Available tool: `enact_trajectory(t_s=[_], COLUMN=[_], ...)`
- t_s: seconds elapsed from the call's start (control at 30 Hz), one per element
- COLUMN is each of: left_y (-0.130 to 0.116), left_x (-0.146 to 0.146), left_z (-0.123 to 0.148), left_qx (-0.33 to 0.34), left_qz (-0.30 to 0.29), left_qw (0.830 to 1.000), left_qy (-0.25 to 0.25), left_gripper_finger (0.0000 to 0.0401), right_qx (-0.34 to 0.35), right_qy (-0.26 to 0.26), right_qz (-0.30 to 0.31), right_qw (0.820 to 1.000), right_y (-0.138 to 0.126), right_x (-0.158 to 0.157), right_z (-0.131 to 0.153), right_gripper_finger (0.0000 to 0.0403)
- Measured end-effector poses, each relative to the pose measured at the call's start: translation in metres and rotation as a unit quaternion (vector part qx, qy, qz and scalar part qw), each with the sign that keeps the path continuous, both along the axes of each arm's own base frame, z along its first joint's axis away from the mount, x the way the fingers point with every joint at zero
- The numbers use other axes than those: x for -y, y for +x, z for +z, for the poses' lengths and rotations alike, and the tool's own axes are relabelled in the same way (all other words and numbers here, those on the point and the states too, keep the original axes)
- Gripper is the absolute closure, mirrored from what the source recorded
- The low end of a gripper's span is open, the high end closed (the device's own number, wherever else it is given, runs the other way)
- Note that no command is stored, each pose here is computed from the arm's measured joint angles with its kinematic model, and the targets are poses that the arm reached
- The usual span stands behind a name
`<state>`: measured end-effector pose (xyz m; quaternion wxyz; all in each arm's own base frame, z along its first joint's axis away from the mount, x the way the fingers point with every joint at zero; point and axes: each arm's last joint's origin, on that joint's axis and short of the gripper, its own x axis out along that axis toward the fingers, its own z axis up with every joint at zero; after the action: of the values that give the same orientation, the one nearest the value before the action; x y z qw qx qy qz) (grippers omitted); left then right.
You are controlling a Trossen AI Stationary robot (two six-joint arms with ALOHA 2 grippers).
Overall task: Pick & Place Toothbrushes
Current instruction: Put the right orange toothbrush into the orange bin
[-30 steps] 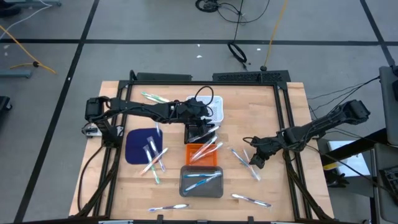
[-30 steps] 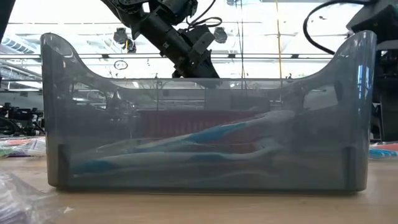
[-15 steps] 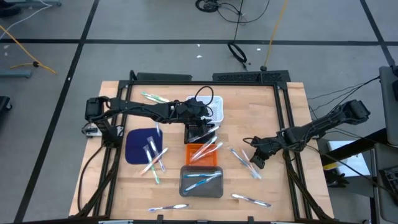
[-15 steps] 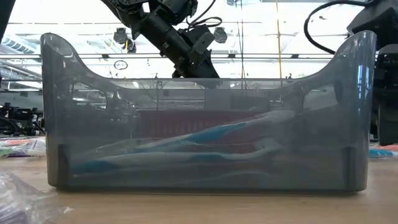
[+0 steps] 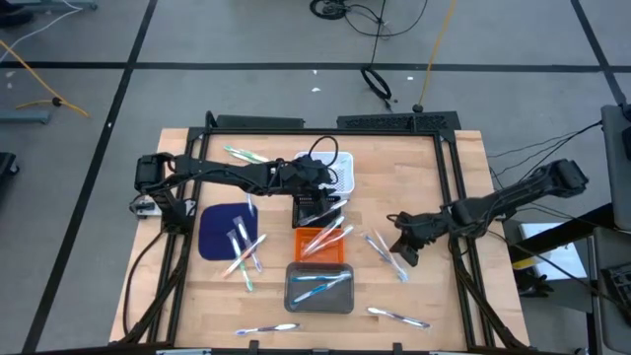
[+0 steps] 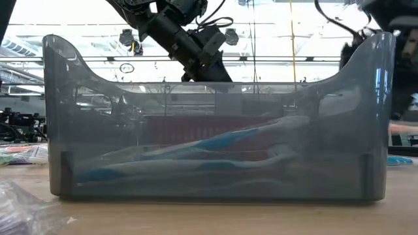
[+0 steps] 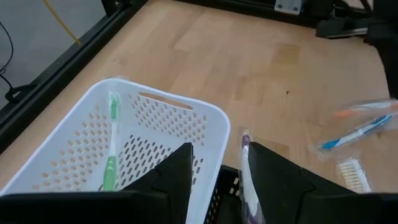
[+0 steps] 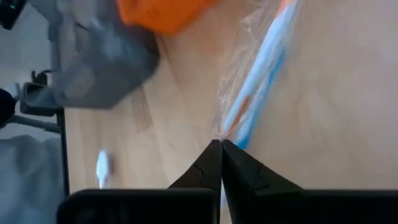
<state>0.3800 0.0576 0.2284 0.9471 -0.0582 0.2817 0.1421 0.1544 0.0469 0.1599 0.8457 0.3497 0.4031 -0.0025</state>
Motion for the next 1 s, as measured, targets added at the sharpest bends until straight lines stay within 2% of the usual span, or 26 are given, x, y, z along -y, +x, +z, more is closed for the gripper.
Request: enact_trajectory(t_s=[0.2,0.5,0.8,1.0], left_y=[0.002,0.009,0.013,0.015], left_x=[0.0,0.004,0.006,0.009], left_z=[0.003,0.015,0.027,0.031], left_qx=[0.022,0.094,0.163,0.182], left_qz=[-0.004,-0.062,-0.103,-0.134], left_qw=[1.0,0.993,0.98,0.972], left_qy=[-0.01,-0.034,-0.049,-0.063], left_gripper_finger=[0.0242,0.0242,0.0242,0.0242], right_qx=[0.073,0.156,0.277,0.301], right_qy=[-0.086,-0.226,-0.286,-0.328], right_qz=[0.013,-0.012,-0.018,-0.052], right_qw=[0.994,0.962,0.917,0.894], right_y=[0.012,0.024,0.035,0.037], right_x=[0.004,0.014,0.02,0.026], right_z=[0.026,0.053,0.076,0.084], right_gripper_finger=[0.0403,0.0403,0.0403,0.0403])
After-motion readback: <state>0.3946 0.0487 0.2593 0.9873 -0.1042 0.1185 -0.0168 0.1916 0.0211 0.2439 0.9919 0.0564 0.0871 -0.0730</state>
